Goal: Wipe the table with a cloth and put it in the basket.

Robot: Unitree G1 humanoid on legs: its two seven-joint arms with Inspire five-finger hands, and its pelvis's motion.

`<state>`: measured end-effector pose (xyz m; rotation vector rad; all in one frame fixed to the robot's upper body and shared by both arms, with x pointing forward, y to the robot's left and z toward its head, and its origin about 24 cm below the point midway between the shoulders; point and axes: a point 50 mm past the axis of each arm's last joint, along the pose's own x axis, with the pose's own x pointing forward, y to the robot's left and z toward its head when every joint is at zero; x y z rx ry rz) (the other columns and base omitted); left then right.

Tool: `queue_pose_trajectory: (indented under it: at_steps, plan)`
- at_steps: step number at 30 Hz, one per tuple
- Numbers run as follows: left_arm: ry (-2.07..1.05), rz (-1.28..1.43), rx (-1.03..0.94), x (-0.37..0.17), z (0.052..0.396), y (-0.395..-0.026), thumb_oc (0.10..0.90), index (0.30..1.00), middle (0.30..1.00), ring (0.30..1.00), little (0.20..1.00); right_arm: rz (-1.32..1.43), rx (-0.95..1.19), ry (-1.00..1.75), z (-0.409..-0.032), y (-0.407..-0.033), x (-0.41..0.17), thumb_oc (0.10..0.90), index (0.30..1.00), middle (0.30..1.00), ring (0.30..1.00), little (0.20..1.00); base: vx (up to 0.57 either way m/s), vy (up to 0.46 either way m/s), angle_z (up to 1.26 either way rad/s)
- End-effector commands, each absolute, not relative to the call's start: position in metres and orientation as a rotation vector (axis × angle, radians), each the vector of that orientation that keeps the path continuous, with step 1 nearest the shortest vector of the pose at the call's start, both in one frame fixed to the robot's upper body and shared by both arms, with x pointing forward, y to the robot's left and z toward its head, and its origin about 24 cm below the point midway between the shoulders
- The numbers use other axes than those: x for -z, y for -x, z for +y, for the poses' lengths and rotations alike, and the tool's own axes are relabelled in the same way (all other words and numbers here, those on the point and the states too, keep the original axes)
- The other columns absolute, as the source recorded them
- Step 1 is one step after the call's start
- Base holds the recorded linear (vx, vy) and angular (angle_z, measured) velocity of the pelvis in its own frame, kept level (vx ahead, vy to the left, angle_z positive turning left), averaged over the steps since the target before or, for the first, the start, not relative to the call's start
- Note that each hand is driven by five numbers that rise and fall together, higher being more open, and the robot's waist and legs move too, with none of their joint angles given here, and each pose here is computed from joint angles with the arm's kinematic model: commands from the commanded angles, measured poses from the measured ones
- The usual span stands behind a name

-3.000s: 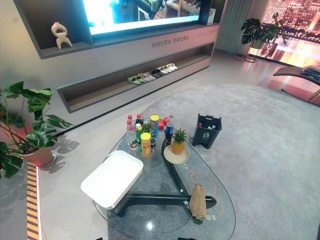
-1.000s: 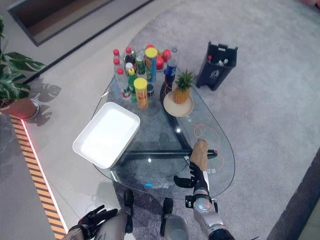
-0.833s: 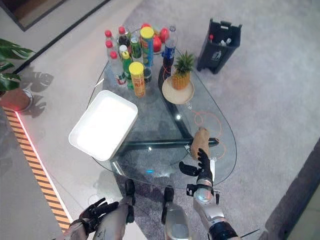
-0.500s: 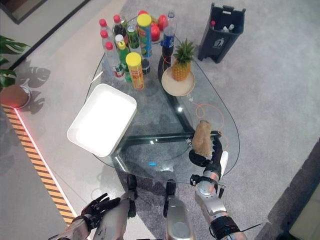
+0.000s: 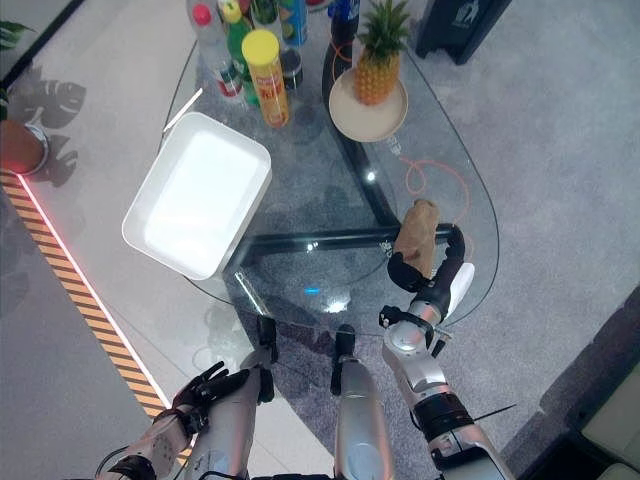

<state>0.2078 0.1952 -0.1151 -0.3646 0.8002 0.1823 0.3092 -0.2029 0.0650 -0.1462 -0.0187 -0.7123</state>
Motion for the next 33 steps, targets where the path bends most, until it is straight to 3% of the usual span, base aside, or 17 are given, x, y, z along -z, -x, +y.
queue_pose_trajectory:
  at_steps: [1,17,33]
  plan:
    - [0.373,0.851,-0.196,0.123,0.189,-0.194,0.800,0.900,0.900,0.900,0.900,-0.194,0.807,0.121,-0.218,-0.310,-0.106,0.800,0.900,0.900,0.900,0.900,0.00,0.000,0.00]
    - [0.389,0.803,-0.167,0.113,0.179,-0.209,0.800,0.900,0.900,0.900,0.900,-0.140,0.897,0.100,-0.221,-0.312,-0.098,0.800,0.900,0.900,0.900,0.900,0.00,0.000,0.00]
    - [0.401,0.775,-0.176,0.105,0.183,-0.218,0.800,0.900,0.900,0.900,0.900,-0.233,0.930,0.147,-0.242,-0.322,-0.128,0.800,0.900,0.900,0.900,0.900,0.00,0.000,0.00]
